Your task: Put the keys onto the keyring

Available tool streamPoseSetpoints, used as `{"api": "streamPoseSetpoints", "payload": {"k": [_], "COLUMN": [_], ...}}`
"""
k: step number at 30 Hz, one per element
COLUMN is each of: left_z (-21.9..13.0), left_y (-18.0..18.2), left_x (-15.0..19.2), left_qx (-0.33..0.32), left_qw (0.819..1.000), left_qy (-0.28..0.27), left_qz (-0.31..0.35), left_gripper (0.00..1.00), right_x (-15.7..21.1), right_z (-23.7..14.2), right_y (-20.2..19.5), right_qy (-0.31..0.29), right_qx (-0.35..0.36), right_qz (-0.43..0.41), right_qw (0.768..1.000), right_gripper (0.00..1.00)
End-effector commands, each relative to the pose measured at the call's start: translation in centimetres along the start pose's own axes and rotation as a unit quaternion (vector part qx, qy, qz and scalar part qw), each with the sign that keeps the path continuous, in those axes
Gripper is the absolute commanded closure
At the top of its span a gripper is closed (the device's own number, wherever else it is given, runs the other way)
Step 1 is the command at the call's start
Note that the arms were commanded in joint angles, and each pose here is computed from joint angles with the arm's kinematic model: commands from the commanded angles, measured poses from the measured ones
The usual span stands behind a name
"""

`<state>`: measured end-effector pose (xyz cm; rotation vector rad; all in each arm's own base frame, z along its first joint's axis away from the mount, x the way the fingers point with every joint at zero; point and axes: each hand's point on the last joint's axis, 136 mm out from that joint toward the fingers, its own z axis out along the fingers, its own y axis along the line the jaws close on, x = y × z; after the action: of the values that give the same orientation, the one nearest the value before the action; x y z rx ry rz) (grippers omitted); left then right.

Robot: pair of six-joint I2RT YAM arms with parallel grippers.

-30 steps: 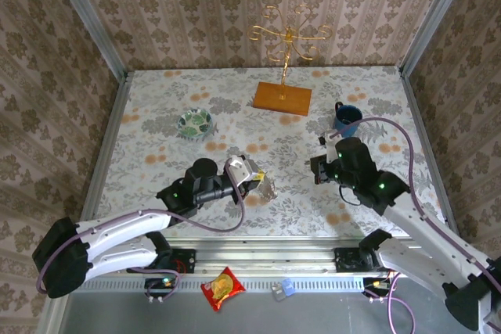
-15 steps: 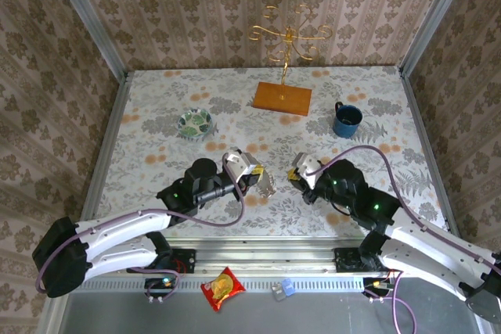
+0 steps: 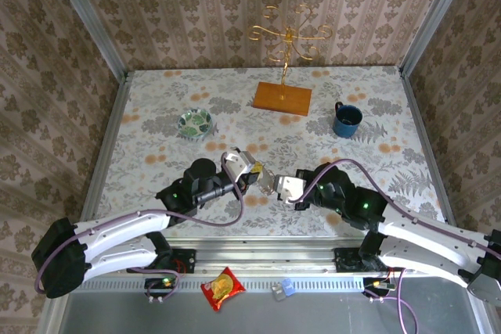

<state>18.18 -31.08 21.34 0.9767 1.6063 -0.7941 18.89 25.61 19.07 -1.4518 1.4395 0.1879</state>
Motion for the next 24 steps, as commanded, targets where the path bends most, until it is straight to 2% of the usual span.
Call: {"api": "streamPoseSetpoints", "payload": {"k": [1, 6, 13, 19, 24], "left_z": [0.1, -0.1, -0.6, -0.7, -0.7], "left_y": [-0.1, -0.3, -1.5, -3.6, -3.8], "left_x": [-1.7, -2.3, -2.4, -1.9, -1.6], "left_qx": [-0.001, 0.004, 0.038, 0.101, 0.108], "left_qw": [1.000, 1.000, 0.999, 0.995, 0.994], "left_qy": [-0.004, -0.014, -0.022, -0.016, -0.011], "left_qz": [-0.002, 0.000, 0.011, -0.007, -0.019], "left_gripper": [1.00, 1.00, 1.00, 1.00, 1.00], "right_x": [-2.1, -2.3, -1.2, -2.5, -3.1], "right_z": [-0.1, -1.4, -3.2, -2.1, -1.4], "right_y": [-2.0, -3.4, -4.1, -3.2, -2.7], "right_qy": [-0.018, -0.020, 0.011, -0.008, -0.022], "right_qx": [0.042, 0.084, 0.107, 0.068, 0.050], "right_qz": [-0.040, -0.061, -0.114, -0.124, -0.127], "right_qw": [0.998, 0.994, 0.988, 0.990, 0.990], "right_gripper": [1.00, 1.00, 1.00, 1.00, 1.00]}}
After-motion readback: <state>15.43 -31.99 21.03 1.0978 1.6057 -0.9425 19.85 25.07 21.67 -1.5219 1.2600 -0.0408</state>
